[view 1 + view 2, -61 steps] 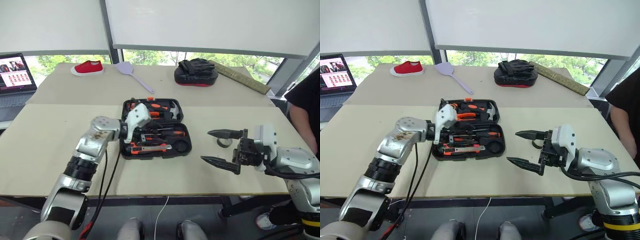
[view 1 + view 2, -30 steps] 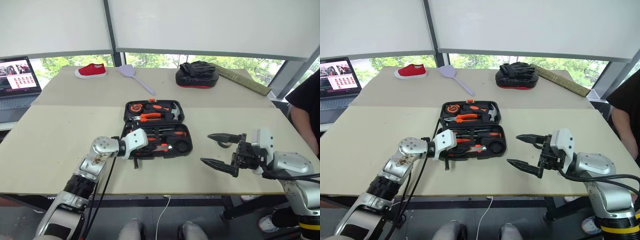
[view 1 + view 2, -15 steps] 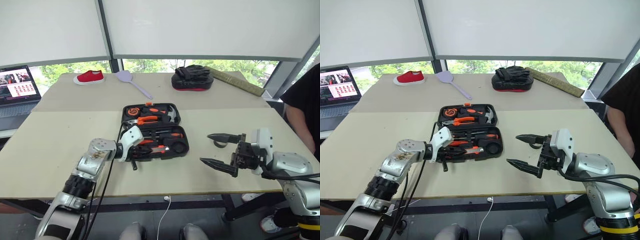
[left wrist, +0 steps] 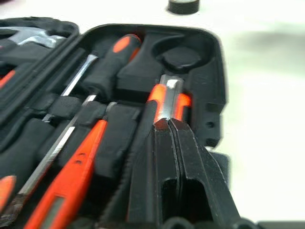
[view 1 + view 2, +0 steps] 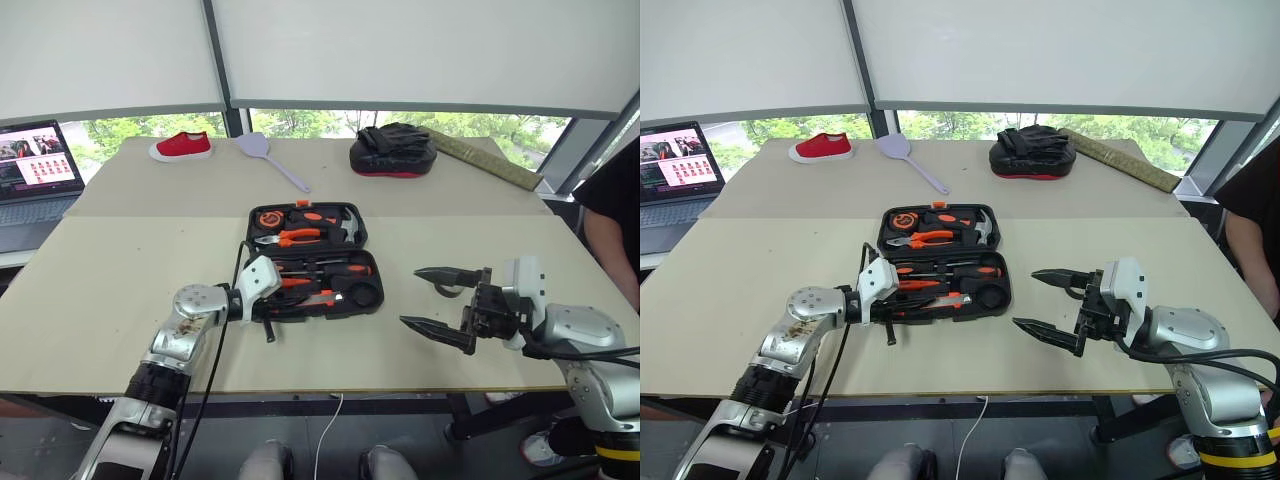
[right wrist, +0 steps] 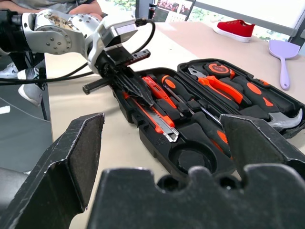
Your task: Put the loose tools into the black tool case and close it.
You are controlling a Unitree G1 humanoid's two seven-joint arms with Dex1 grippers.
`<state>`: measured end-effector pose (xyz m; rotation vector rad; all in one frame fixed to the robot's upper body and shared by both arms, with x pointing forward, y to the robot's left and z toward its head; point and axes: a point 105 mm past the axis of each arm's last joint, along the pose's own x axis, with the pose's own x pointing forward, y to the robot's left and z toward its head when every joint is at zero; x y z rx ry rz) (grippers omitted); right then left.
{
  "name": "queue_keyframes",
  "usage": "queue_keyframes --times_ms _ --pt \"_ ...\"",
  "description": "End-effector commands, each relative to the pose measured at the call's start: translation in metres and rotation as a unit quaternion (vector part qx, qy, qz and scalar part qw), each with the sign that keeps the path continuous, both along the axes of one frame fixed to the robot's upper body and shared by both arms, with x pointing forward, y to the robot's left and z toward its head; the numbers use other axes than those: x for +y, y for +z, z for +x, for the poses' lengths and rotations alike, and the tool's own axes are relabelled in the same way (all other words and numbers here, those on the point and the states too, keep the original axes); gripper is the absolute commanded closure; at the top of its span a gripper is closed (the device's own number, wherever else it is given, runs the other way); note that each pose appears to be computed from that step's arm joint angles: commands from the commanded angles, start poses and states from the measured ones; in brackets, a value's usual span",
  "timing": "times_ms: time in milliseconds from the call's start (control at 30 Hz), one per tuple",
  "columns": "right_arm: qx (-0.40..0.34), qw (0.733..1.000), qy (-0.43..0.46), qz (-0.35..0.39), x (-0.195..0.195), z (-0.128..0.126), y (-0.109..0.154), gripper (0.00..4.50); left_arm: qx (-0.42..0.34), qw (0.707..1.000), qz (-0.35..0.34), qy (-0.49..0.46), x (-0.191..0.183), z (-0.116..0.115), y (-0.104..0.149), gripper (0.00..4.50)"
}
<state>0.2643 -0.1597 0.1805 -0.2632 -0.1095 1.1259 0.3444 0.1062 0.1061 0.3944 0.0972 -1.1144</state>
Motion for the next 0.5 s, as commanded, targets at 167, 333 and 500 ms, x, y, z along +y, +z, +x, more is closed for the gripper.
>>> queue_keyframes --times_ms 167,333,500 --pt "-0.012 1.0 0.006 0.006 0.002 -0.001 0.008 0.0 0.067 0.997 0.028 0.019 -0.002 -0.003 -0.027 4.46" --pt "-0.013 1.0 0.004 0.006 0.001 -0.001 0.009 0.0 0.115 0.99 0.073 0.027 0.006 -0.011 -0.047 4.46" --pt "-0.015 1.0 0.002 0.008 0.002 -0.001 0.009 0.0 0.216 0.97 0.081 0.076 0.016 -0.017 -0.074 4.46"
